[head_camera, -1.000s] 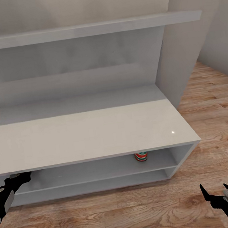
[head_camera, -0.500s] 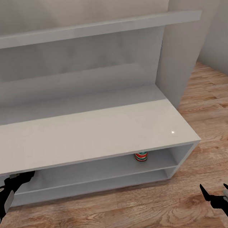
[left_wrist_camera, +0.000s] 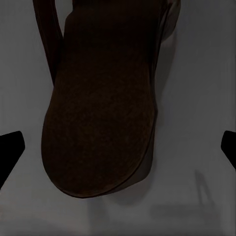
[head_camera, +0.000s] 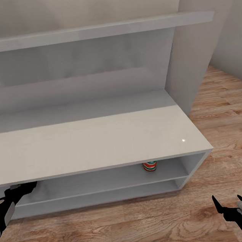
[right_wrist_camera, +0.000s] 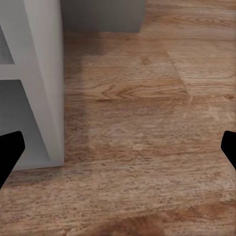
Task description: Pick up the two gym shoes and the two sandals from the corridor floor and place them onto the hallstand (shoe rack) in the corridor, making sure they are on the rack and not on the floor. Arrange them so the two gym shoes are next to each other and the two sandals are next to each other.
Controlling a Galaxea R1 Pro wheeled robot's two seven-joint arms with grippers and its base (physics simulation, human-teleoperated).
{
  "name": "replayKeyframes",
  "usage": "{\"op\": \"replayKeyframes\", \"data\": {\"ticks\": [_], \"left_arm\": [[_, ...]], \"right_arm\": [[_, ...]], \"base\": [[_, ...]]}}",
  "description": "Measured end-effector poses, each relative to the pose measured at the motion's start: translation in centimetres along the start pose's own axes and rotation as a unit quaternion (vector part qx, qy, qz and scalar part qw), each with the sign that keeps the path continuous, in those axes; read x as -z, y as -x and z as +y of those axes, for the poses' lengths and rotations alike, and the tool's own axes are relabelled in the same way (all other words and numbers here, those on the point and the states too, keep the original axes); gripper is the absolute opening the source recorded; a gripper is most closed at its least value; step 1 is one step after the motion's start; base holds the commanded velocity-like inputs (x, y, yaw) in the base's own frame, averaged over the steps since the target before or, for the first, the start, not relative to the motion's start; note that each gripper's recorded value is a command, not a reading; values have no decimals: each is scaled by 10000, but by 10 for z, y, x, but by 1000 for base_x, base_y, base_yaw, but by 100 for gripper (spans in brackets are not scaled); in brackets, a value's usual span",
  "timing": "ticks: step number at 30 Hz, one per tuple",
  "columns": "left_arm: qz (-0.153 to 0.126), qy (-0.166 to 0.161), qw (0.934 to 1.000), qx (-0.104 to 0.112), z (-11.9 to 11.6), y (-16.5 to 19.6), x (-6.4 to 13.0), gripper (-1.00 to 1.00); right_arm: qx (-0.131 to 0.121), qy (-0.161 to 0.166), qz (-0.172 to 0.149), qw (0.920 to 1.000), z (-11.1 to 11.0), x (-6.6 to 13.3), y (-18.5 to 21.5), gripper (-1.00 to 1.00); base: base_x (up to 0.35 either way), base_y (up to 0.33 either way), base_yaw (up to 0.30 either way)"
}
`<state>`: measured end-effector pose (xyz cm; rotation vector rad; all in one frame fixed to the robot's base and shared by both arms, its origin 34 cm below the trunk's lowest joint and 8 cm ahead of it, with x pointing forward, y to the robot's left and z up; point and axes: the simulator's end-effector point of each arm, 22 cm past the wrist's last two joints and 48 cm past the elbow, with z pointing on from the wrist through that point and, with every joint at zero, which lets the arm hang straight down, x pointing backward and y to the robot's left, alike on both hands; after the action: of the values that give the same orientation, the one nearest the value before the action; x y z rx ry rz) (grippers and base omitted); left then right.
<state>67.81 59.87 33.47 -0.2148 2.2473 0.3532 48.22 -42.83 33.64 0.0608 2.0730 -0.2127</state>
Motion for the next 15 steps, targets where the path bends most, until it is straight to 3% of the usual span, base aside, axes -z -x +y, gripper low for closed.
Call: {"op": "replayKeyframes", "data": {"ticks": [15], "left_arm": [[-2,0,10000,-2,0,0,0,100]], "right_arm": [[0,0,0,10000,0,0,0,100]], "base": [[0,0,0]]}}
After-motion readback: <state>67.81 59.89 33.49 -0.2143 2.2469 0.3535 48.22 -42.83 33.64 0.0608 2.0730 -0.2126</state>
